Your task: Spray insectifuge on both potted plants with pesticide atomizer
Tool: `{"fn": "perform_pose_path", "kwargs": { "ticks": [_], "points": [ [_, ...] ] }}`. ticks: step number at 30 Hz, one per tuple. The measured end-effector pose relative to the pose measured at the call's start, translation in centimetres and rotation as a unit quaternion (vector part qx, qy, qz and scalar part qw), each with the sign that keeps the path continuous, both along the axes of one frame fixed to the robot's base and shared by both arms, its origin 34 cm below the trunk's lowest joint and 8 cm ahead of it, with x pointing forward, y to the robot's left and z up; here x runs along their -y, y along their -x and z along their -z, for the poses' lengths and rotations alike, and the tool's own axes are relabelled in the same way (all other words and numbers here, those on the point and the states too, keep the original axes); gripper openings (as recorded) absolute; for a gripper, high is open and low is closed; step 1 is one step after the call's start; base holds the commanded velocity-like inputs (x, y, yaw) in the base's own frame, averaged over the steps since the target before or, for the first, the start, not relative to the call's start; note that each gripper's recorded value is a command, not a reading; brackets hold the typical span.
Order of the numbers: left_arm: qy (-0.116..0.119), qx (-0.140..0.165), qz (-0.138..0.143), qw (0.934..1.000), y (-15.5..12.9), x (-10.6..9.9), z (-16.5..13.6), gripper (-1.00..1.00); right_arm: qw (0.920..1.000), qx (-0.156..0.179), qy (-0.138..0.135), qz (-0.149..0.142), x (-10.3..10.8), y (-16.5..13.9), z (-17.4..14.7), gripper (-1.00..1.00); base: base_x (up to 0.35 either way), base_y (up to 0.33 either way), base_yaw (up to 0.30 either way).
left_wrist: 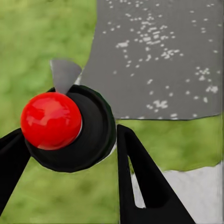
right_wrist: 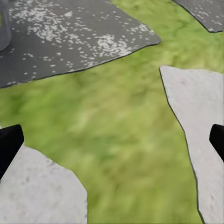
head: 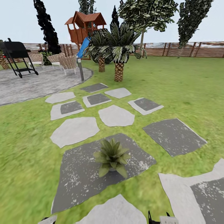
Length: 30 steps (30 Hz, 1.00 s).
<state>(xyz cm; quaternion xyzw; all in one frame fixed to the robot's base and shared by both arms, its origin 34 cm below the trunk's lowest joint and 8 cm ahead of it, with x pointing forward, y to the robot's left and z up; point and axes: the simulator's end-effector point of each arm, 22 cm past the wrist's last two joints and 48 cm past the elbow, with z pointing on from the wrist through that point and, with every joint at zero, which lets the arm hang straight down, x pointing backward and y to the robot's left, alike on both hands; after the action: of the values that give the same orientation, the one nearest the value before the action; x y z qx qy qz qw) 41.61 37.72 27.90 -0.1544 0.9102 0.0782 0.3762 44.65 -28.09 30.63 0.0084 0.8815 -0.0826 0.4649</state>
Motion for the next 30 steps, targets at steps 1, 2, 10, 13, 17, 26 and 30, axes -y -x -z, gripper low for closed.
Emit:
{"fn": "perform_pose_path", "kwargs": {
  "ticks": [1,2,10,13,17,26,30],
  "points": [
    [0.000,0.000,0.000,1.0000,0.0,0.0,0.0,-1.00,1.0000,0.000,0.000,0.000,0.0,0.0,0.0,1.00,0.339,0.000,0.000],
    [0.000,0.000,0.000,1.0000,0.0,0.0,0.0,-1.00,1.0000,0.000,0.000,0.000,0.0,0.0,0.0,1.00,0.339,0.000,0.000],
    [0.000,0.000,0.001,1.0000,0.0,0.0,0.0,-1.00,1.0000,0.001,-0.002,0.001,-0.2,0.0,0.0,1.00,0.124,0.000,0.000],
    [-0.002,0.001,0.004,1.0000,-0.1,-0.2,-0.1,-1.00,1.0000,0.001,0.000,0.002,0.0,-0.1,0.0,1.00,0.003,0.000,0.000],
    [-0.013,0.000,0.075,0.9971,-1.2,1.3,-0.3,-1.00,0.9999,0.002,-0.002,-0.010,-0.5,-0.3,-0.1,1.00,0.000,0.000,0.000],
    [0.006,-0.146,0.513,0.8458,3.9,10.1,2.7,-1.00,0.9053,-0.073,-0.058,-0.414,-17.8,-1.1,0.3,1.00,0.000,0.000,0.000],
    [0.071,-0.240,0.607,0.7540,3.4,10.3,0.9,-1.00,0.8477,-0.096,-0.112,-0.510,-25.1,-4.7,-4.2,1.00,0.000,0.000,0.000]
  ]
}}
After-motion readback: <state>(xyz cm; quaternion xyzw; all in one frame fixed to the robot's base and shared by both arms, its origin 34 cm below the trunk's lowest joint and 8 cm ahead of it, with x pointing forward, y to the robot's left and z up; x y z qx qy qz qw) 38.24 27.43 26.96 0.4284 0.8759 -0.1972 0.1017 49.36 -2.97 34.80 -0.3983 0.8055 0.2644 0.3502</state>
